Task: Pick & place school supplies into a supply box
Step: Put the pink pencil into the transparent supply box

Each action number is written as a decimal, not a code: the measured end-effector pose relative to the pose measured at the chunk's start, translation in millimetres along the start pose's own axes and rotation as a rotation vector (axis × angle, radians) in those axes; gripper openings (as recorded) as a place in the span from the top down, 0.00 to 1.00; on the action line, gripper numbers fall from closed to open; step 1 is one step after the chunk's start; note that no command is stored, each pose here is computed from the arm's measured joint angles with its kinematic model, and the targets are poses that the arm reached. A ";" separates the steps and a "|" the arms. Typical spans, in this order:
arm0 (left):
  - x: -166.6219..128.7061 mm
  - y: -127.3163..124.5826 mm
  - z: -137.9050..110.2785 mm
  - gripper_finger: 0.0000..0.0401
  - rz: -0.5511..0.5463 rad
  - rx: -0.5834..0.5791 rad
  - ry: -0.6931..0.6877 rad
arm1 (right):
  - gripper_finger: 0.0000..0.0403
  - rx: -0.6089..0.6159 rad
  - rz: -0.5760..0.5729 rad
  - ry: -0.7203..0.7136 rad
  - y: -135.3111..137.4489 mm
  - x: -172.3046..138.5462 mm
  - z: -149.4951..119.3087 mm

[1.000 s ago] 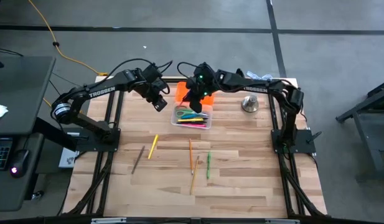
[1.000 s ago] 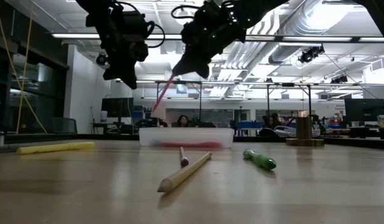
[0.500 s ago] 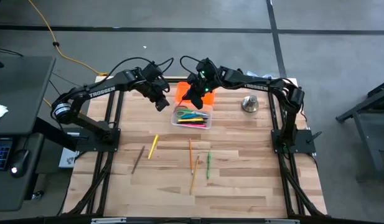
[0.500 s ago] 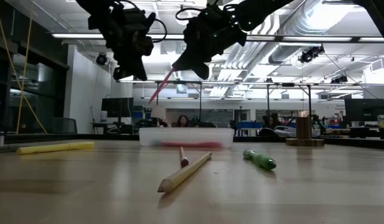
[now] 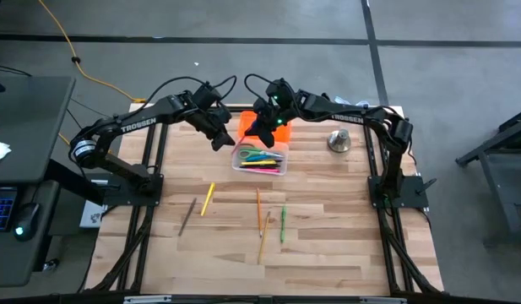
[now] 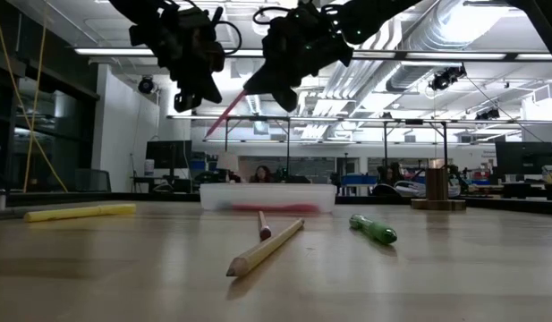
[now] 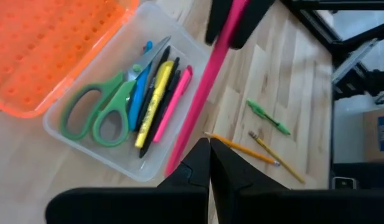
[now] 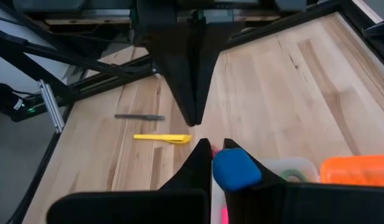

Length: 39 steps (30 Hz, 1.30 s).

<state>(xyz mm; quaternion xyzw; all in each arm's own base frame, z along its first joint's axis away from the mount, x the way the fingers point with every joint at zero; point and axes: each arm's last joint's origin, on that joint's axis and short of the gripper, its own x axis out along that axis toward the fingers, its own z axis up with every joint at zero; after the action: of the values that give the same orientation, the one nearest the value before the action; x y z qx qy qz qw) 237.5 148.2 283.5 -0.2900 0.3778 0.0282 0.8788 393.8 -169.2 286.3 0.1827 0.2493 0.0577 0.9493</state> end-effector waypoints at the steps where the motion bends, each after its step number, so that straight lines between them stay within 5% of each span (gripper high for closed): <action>1: 0.0 -0.4 0.1 0.91 -0.013 0.001 0.000 | 1.00 0.003 0.000 -0.003 0.0 0.0 0.4; 17: -0.1 -2.2 1.6 0.91 -0.071 0.005 -0.010 | 1.00 -0.015 0.011 -0.057 0.9 -0.3 6.4; 39: 6.7 4.0 4.4 0.91 0.016 -0.004 -0.019 | 1.00 -0.027 0.058 -0.073 10.0 4.2 8.3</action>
<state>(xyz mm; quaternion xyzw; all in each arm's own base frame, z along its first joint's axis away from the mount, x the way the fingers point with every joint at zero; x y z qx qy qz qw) 244.0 152.7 279.4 -0.2882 0.3717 0.0389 0.8816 401.4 -161.7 294.8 0.1788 0.2083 0.0818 0.9581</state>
